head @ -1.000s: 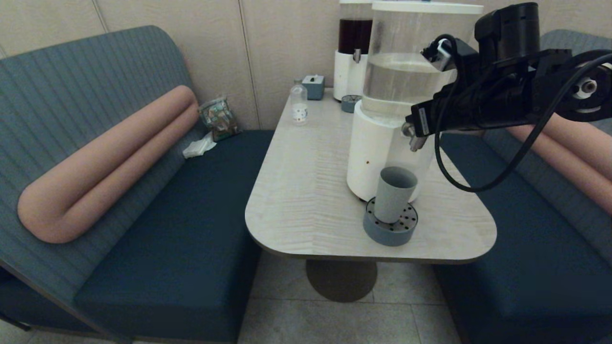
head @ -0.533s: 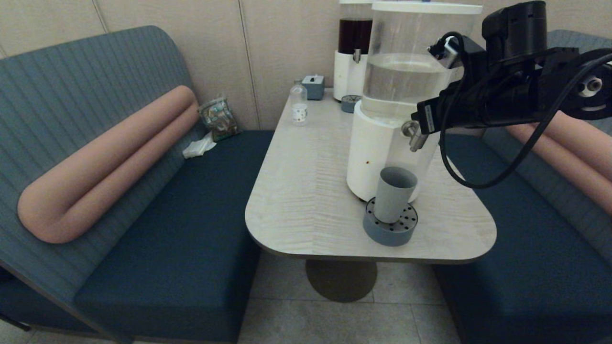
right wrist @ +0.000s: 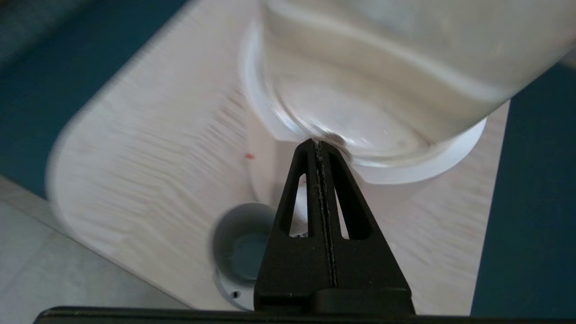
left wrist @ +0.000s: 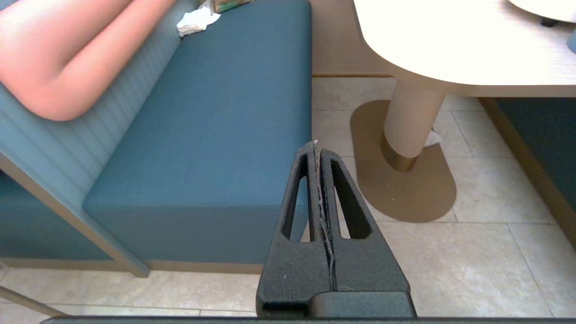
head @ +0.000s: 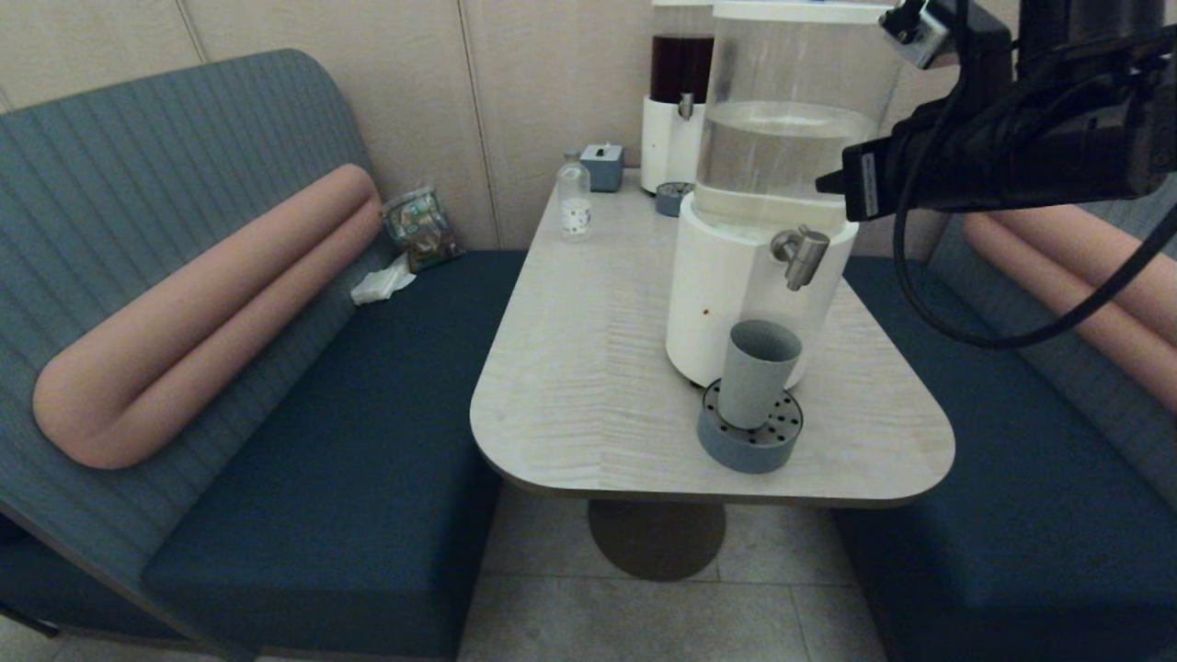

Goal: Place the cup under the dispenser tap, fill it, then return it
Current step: Turn off the faucet, then place the cup next to the water dispenser

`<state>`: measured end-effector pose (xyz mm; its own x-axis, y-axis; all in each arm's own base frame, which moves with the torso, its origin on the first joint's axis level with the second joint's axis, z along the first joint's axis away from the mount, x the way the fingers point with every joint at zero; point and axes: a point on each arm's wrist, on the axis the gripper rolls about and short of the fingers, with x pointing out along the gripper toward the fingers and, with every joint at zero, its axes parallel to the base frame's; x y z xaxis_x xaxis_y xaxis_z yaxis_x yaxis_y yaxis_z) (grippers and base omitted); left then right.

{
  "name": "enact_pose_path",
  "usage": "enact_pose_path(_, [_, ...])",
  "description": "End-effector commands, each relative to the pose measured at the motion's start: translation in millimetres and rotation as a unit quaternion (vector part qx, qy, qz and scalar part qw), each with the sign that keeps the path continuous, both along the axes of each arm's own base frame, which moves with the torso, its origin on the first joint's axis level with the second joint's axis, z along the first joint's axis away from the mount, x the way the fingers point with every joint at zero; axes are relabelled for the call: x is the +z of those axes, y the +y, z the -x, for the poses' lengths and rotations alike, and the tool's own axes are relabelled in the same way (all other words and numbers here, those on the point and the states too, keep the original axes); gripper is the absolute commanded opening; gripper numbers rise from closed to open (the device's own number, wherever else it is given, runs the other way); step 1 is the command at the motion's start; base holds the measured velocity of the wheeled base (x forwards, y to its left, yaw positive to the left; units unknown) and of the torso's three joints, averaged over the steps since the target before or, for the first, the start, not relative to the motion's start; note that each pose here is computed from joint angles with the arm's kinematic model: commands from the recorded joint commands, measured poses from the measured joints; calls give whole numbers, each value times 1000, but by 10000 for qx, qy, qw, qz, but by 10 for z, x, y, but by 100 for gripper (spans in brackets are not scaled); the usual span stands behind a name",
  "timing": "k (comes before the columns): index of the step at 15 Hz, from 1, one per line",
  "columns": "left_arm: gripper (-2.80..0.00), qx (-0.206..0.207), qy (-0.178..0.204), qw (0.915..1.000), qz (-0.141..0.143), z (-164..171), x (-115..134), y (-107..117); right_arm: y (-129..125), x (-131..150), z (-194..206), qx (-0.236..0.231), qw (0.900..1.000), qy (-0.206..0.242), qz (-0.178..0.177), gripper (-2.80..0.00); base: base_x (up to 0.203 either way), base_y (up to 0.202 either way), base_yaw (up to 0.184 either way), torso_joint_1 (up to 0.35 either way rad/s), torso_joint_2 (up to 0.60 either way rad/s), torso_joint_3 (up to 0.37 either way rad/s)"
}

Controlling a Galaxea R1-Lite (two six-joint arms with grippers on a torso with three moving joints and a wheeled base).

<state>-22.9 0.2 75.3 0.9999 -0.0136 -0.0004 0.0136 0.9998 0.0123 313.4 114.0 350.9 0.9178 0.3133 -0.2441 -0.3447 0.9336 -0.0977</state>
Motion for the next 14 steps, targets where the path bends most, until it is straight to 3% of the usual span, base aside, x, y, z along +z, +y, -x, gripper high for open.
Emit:
enact_pose_path(1, [-280, -1, -2, 10000, 0, 0, 0, 0, -82, 246, 308, 59, 9993, -356, -135, -280, 0, 0, 0, 0, 0, 0])
enact_pose_path(7, [-280, -1, -2, 10000, 0, 0, 0, 0, -533, 536, 1410, -88, 9943, -1005, -354, -280, 0, 0, 0, 0, 0, 0])
enact_pose_path(11, [-280, -1, -2, 10000, 0, 0, 0, 0, -1051, 303, 2263, -1229, 9836, -1296, -248, -280, 0, 0, 0, 0, 0, 0])
enact_pose_path(14, [-280, -1, -2, 10000, 0, 0, 0, 0, -1138, -36, 2887, -1582, 9747, -1563, -225, -280, 0, 0, 0, 0, 0, 0])
